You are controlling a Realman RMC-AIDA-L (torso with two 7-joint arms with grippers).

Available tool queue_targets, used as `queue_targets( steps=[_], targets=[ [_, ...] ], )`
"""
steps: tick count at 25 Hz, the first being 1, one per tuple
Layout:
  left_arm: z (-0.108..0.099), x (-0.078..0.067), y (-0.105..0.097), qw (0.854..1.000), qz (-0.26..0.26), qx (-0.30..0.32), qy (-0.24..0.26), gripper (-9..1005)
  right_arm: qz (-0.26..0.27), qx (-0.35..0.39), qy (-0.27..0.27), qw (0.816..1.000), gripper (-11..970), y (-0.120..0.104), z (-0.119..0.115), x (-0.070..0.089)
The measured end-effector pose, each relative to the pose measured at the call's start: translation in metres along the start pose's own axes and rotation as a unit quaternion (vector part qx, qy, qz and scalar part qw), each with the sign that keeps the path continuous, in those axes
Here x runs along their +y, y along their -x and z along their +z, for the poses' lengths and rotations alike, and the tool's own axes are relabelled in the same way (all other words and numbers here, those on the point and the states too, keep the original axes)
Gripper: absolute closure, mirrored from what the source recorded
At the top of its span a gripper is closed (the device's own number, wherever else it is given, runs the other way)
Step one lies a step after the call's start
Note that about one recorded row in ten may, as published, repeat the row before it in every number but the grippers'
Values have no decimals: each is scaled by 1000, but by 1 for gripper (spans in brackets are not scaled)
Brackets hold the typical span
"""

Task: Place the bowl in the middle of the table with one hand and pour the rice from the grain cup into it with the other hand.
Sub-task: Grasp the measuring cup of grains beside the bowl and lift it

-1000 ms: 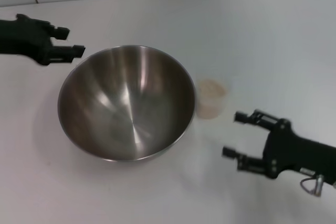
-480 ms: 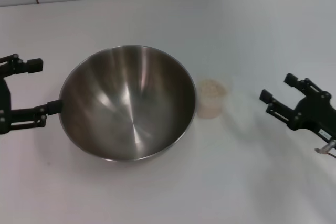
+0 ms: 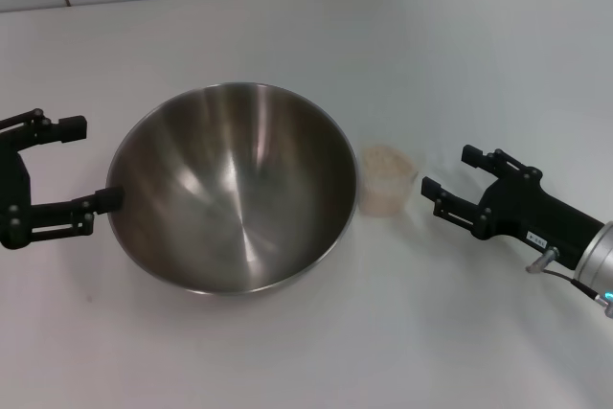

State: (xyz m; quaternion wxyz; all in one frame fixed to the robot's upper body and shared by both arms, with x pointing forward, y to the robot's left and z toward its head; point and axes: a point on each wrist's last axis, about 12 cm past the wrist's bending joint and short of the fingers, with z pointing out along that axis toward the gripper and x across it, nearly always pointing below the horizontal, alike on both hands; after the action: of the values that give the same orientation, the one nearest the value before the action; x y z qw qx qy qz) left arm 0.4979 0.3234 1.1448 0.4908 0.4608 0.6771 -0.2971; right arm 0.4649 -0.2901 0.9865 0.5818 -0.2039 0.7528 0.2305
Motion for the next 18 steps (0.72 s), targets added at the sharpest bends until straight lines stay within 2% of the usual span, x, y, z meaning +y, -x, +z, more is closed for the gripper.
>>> queue_targets(
  steps=[6, 18],
  targets=[
    [8, 4, 0, 1000, -3, 12, -14, 136, 4, -5, -13, 1000, 138, 4, 5, -4],
    [10, 4, -4, 999, -3, 41, -21, 137, -9, -9, -23, 1000, 139, 17, 23, -14]
  ],
)
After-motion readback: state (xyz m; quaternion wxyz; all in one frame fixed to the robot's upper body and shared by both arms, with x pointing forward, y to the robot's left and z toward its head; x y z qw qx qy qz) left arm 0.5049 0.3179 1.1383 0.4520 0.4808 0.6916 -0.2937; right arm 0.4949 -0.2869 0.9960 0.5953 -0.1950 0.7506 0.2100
